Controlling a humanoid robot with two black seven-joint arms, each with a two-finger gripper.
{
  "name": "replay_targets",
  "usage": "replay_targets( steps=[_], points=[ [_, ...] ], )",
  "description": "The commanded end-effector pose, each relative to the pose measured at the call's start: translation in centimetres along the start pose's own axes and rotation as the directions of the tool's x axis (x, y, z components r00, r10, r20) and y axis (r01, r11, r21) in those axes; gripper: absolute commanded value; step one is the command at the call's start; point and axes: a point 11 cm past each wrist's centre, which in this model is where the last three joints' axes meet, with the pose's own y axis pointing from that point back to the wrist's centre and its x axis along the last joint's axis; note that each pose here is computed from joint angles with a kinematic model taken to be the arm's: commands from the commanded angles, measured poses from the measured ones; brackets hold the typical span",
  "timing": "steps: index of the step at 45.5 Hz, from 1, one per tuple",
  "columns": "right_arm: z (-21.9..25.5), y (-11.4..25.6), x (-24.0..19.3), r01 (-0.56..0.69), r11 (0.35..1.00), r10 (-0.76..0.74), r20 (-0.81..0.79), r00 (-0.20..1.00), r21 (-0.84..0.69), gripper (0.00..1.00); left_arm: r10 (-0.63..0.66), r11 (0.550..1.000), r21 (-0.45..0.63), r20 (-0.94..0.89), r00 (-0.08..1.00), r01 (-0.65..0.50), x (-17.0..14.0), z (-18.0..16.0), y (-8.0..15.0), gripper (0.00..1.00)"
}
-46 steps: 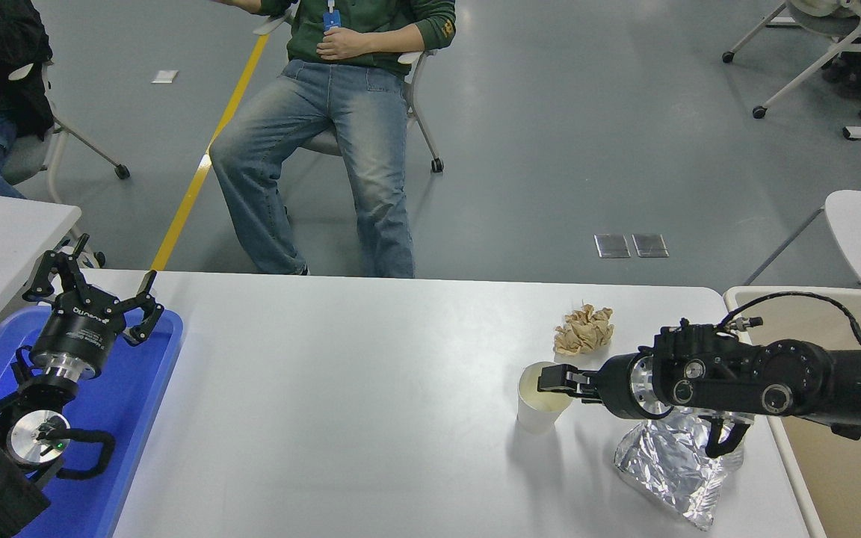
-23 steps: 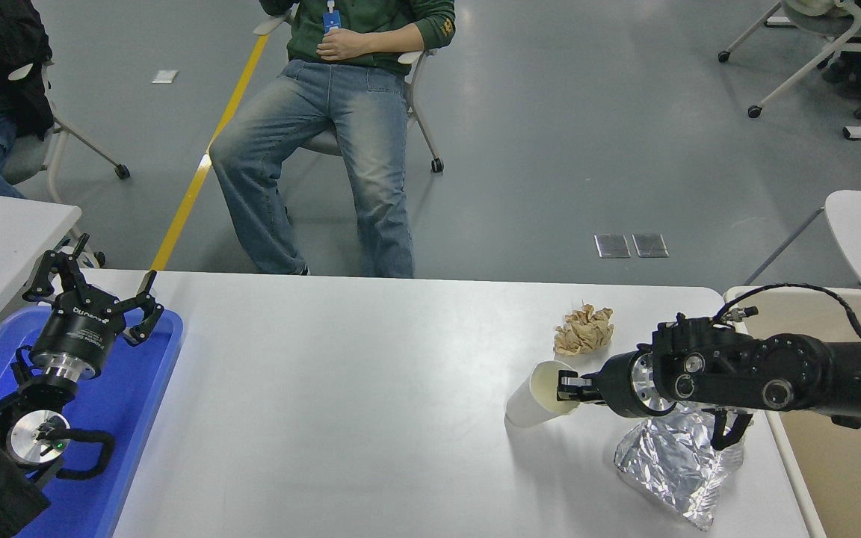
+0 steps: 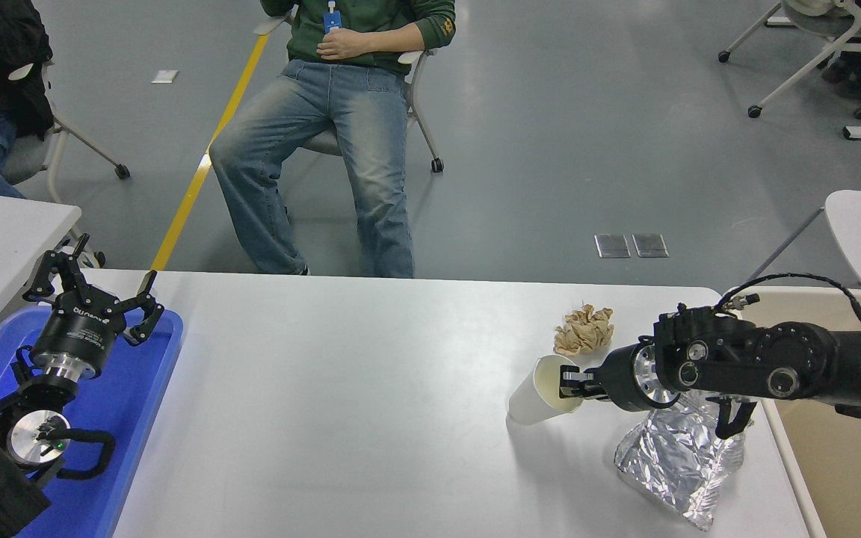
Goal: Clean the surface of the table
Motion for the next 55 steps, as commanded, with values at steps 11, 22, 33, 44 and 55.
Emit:
replay_targets(
  steps=[11, 22, 33, 44, 55],
  points=[
    [2.3, 6.5, 5.5, -0.064, 0.998, 0.065, 0.048, 0.997, -0.028, 0.00, 0.000, 1.000, 0.001, -0.001, 1.000, 0.000, 0.0, -0.1, 0.0, 1.00],
    [3.0, 12.2, 8.4, -0.100, 0.994, 0.102, 0.055, 0.993, -0.037, 0.00, 0.000, 1.000, -0.001, 0.000, 1.000, 0.000, 0.0, 0.0, 0.0, 1.00],
    [3.7, 17.9, 11.4, -0.140, 0.989, 0.142, 0.071, 0.987, -0.042, 0.00, 0.000, 1.000, -0.001, 0.000, 1.000, 0.000, 0.0, 0.0, 0.0, 1.00],
    [4.4, 22.5, 13.2, -0.173, 0.984, 0.176, 0.056, 0.983, -0.052, 0.00, 0.000, 1.000, 0.000, 0.001, 1.000, 0.000, 0.0, 0.0, 0.0, 1.00],
    [5.3, 24.8, 13.5, -0.180, 0.981, 0.184, 0.054, 0.981, -0.067, 0.00, 0.000, 1.000, -0.001, 0.000, 1.000, 0.000, 0.0, 0.0, 0.0, 1.00]
  ],
)
